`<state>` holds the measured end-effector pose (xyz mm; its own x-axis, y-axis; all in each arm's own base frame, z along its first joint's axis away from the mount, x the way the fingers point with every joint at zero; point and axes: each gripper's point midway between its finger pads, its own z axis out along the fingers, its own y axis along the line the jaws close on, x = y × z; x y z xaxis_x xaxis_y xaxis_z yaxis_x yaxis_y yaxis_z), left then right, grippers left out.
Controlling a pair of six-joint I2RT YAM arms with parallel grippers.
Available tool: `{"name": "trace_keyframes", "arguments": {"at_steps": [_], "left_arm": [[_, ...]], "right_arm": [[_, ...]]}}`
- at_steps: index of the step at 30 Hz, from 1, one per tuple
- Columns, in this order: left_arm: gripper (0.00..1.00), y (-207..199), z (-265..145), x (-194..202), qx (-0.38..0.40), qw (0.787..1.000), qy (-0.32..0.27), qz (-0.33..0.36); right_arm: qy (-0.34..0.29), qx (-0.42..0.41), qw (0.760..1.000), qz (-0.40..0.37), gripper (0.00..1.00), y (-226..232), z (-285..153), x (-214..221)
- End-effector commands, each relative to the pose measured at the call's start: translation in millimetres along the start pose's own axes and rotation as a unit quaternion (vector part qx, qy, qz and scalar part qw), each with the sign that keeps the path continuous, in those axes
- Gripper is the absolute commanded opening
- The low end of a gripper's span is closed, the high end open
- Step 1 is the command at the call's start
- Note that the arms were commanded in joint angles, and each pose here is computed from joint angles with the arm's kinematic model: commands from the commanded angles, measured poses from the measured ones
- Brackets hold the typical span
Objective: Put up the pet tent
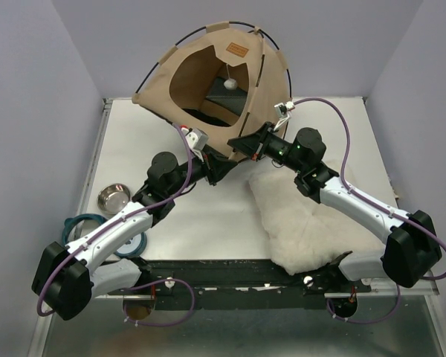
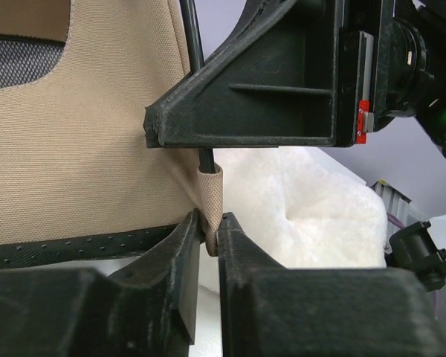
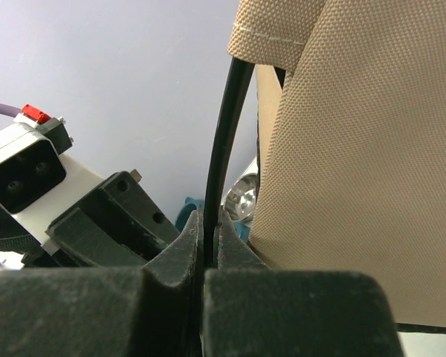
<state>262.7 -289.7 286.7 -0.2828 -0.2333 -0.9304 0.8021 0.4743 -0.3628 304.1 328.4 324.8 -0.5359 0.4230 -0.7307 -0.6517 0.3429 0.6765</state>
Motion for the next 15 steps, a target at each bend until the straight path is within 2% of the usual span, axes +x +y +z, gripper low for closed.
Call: {"name": "trace_keyframes", "arguments": {"at_steps": [1,3,9,12,15], "left_arm": [[0.29,-14,6,-27,0.021,0.999,-0.042,-0.001],[0.33,-15,8,-31,0.023,0.999,-0.047,-0.002],[0.35,4,17,-26,-0.021,0.999,-0.038,-0.023],[0.45,5,21,-22,-0.019,0.999,-0.024,-0.03],[0.6,-7,15,-18,0.006,1.0,-0.006,-0.016]], "right_arm": [[0.0,-0.004,1.0,-0.022,0.01,-1,3,2],[0.008,-0.005,1.0,-0.021,0.01,-2,3,6],[0.022,-0.013,1.0,-0.018,0.01,-1,0,14],[0.038,-0.017,0.999,-0.021,0.01,0,-3,21],[0.046,-0.011,0.998,-0.031,0.01,-3,-9,26]]}}
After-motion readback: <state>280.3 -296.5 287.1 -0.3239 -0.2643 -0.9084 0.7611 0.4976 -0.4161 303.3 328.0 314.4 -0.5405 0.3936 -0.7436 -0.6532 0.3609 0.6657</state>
